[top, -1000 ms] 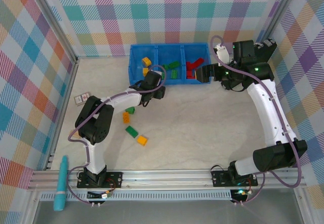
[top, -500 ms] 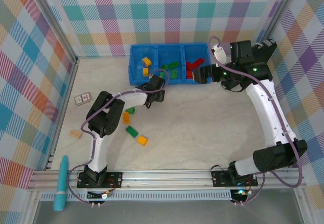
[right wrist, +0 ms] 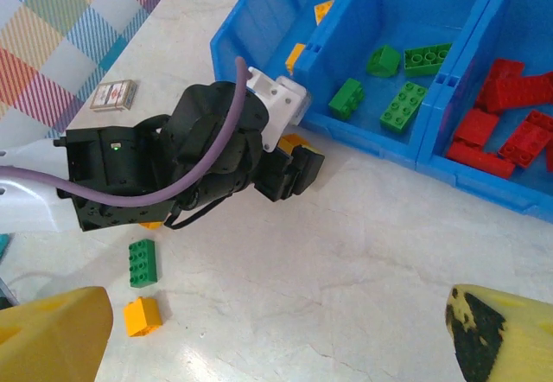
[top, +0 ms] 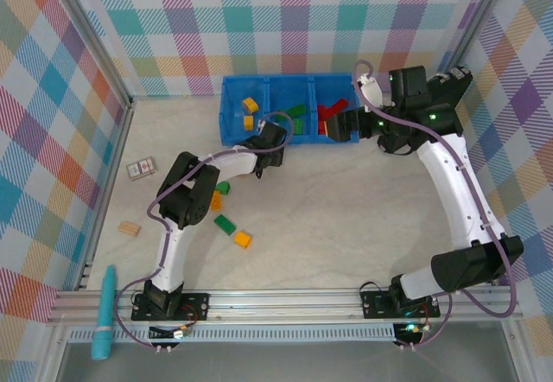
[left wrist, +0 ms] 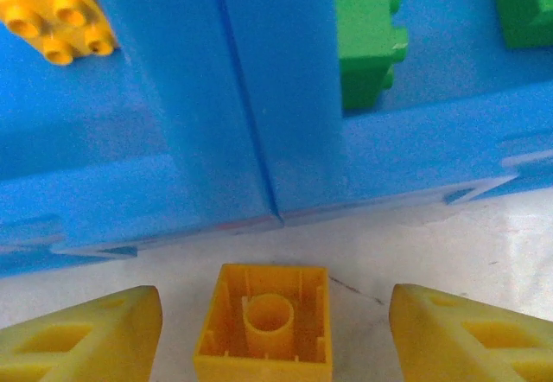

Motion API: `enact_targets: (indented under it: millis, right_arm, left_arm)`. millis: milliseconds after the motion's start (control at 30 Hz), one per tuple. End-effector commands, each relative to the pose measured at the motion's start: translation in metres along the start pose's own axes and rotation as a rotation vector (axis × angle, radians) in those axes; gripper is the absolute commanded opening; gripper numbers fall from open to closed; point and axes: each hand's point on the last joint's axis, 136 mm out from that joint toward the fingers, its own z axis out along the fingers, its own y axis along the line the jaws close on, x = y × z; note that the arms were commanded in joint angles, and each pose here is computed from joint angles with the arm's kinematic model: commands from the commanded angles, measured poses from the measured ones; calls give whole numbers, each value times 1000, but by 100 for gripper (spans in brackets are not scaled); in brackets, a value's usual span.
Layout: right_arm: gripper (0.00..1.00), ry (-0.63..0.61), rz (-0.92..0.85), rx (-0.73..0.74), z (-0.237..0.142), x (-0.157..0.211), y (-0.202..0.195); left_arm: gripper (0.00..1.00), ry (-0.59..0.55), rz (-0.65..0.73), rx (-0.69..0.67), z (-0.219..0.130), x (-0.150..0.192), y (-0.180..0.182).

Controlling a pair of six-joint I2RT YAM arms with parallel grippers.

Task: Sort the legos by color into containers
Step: Pick up the lego from the top-center of the table.

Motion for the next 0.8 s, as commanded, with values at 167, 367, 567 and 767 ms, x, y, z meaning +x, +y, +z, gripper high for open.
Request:
enact_targets:
  millis: [167, 367, 567, 767]
  right_arm:
    - [99, 3, -3, -30, 3, -7, 6]
    - [99, 8, -3, -28, 8, -7, 5]
    - [99, 8, -4, -26, 11, -8, 4]
    - [99, 13, 0, -21, 13, -7, 3]
  left_arm:
    - [69, 44, -10, -26, 10, -2, 15]
    - [65, 94, -13, 0, 18, 1, 13]
    - [57, 127, -29, 30, 23, 5, 14]
    - [44, 148, -50, 59, 26, 7, 10]
